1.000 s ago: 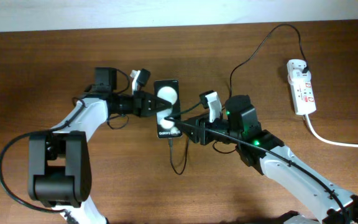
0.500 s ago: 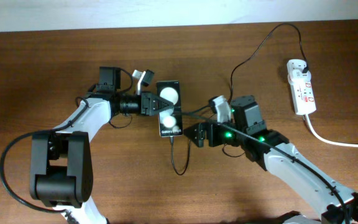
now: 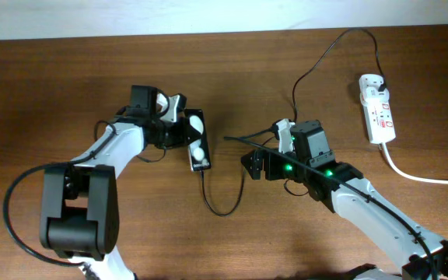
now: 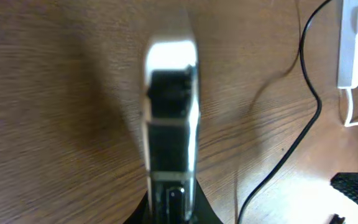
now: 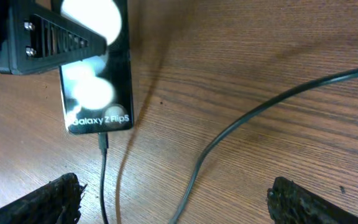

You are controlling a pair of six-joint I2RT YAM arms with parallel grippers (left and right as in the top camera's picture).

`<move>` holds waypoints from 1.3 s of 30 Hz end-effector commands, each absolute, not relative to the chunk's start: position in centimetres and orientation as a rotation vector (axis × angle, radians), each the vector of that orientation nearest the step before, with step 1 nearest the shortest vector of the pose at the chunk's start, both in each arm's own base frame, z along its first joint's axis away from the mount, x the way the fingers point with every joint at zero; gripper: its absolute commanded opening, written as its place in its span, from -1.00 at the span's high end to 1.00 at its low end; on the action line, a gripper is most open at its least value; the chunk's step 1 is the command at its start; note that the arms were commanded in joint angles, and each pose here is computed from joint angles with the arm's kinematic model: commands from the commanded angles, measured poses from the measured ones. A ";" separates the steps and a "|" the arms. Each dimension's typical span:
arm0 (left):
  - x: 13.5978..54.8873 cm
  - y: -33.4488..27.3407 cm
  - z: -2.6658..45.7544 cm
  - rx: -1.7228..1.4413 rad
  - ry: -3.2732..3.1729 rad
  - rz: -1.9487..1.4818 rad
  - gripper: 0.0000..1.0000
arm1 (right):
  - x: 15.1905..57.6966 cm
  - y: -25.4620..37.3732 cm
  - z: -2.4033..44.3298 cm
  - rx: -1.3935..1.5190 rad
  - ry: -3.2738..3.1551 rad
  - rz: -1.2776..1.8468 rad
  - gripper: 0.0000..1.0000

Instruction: Plug charger to phone and switch on socket

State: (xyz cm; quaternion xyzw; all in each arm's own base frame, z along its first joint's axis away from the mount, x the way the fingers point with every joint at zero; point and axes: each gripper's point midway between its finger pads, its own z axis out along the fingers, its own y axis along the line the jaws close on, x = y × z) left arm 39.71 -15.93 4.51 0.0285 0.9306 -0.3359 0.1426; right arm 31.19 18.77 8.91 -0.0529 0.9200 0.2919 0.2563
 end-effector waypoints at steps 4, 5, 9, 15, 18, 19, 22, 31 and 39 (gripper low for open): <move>39.7 -17.4 4.6 0.143 2.690 -0.800 1.00 | 31.5 18.5 8.9 -0.141 2.493 0.769 -0.97; 39.7 -17.5 4.6 0.133 2.694 -0.804 1.00 | 31.5 18.5 8.9 -0.141 2.493 0.769 -0.97; 39.7 -17.5 4.6 0.132 2.692 -0.805 1.00 | 31.5 18.5 8.9 -0.141 2.493 0.769 -0.97; 39.7 -17.6 4.6 0.132 2.690 -0.804 0.93 | 31.5 18.5 8.9 -0.141 2.493 0.769 -0.97; 39.7 -17.6 4.6 0.132 2.690 -0.804 0.72 | 31.5 18.5 8.9 -0.141 2.493 0.768 -0.97; 39.7 -17.6 4.6 0.132 2.690 -0.805 0.70 | 31.5 18.5 8.9 -0.141 2.493 0.768 -0.97; 39.7 -17.6 4.6 0.107 2.695 -0.810 0.68 | 31.5 18.5 8.9 -0.141 2.493 0.769 -0.97; 39.1 -14.6 2.7 -0.136 2.808 -0.584 0.91 | 31.5 18.5 8.9 -0.141 2.493 0.769 -0.97; 38.4 -16.0 1.8 -0.100 2.823 -0.425 0.82 | 31.5 18.5 8.9 -0.141 2.493 0.769 -0.97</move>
